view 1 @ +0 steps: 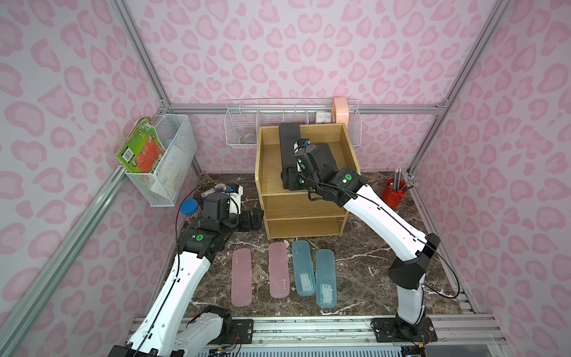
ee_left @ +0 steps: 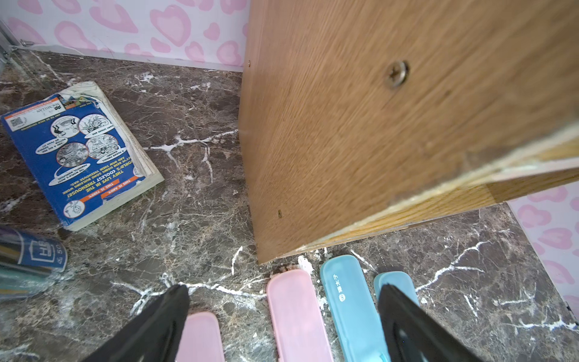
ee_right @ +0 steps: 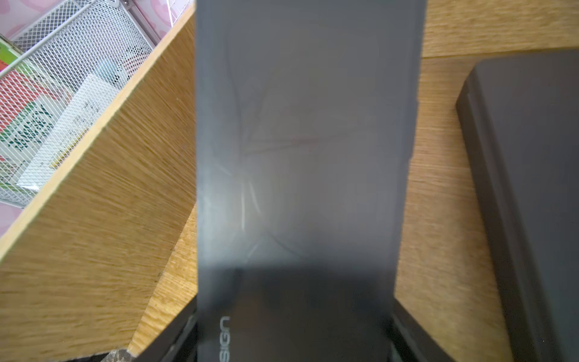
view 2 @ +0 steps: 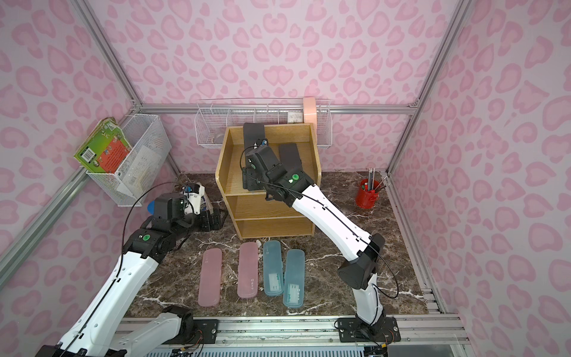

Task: Place the pencil cases on the shelf according to color
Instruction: Place the pencil case on the shelf.

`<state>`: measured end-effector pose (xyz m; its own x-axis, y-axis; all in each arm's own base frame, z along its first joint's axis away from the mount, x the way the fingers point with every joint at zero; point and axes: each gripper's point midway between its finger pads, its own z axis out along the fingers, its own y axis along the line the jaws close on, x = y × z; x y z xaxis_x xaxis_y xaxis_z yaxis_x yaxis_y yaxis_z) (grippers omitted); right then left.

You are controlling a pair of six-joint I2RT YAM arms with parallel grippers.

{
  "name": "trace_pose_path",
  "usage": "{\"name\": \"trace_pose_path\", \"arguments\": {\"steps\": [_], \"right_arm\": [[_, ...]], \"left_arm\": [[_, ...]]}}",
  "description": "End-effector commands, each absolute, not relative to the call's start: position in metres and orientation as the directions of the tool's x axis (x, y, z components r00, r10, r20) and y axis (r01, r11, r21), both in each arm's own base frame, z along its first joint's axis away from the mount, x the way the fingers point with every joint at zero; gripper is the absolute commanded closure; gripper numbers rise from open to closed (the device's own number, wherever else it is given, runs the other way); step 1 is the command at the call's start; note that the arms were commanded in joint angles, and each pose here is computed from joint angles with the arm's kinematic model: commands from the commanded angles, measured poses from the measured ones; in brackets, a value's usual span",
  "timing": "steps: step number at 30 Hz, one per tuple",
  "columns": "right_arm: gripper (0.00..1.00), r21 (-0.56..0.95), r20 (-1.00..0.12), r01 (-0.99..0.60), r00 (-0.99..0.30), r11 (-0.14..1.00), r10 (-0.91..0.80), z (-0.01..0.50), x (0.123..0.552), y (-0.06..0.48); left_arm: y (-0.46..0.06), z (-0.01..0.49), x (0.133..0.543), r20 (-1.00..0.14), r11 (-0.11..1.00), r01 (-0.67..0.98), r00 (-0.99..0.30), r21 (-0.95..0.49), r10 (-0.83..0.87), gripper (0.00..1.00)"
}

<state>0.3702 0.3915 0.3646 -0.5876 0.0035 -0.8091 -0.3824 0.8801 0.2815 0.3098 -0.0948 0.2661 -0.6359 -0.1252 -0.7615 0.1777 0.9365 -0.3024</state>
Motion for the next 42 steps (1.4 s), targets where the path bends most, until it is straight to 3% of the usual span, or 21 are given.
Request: {"name": "trace_pose_path", "arguments": {"steps": [1,11,21,31,42], "right_arm": [[0.19,0.278,-0.792,-0.371,-0.610,0.886,-0.007,0.359,0.364,0.389],[0.11,0.241,-0.872,-0.466,-0.489,0.851,-0.021,0.406,0.342,0.400],[0.04,0.166,-0.903,-0.447,-0.426,0.879,-0.046,0.428,0.299,0.360],[0.04,0.200,-0.829,-0.425,-0.554,0.883,-0.079,0.348,0.227,0.308],[0.05,0.220,-0.660,-0.368,-0.738,0.904,-0.139,0.197,0.174,0.286]], "left_arm": [[-0.098,0.267,0.309,-0.760,0.929,0.190,-0.636,-0.318,-0.130,0.01],[-0.104,0.262,0.310,-0.745,0.919,0.210,-0.656,-0.334,-0.121,0.01],[-0.103,0.254,0.309,-0.724,0.923,0.194,-0.680,-0.331,-0.116,0.01],[-0.110,0.227,0.287,-0.584,0.879,0.080,-0.775,-0.470,-0.241,0.01],[-0.098,0.180,0.262,-0.479,0.909,-0.010,-0.847,-0.417,-0.229,0.01]]}}
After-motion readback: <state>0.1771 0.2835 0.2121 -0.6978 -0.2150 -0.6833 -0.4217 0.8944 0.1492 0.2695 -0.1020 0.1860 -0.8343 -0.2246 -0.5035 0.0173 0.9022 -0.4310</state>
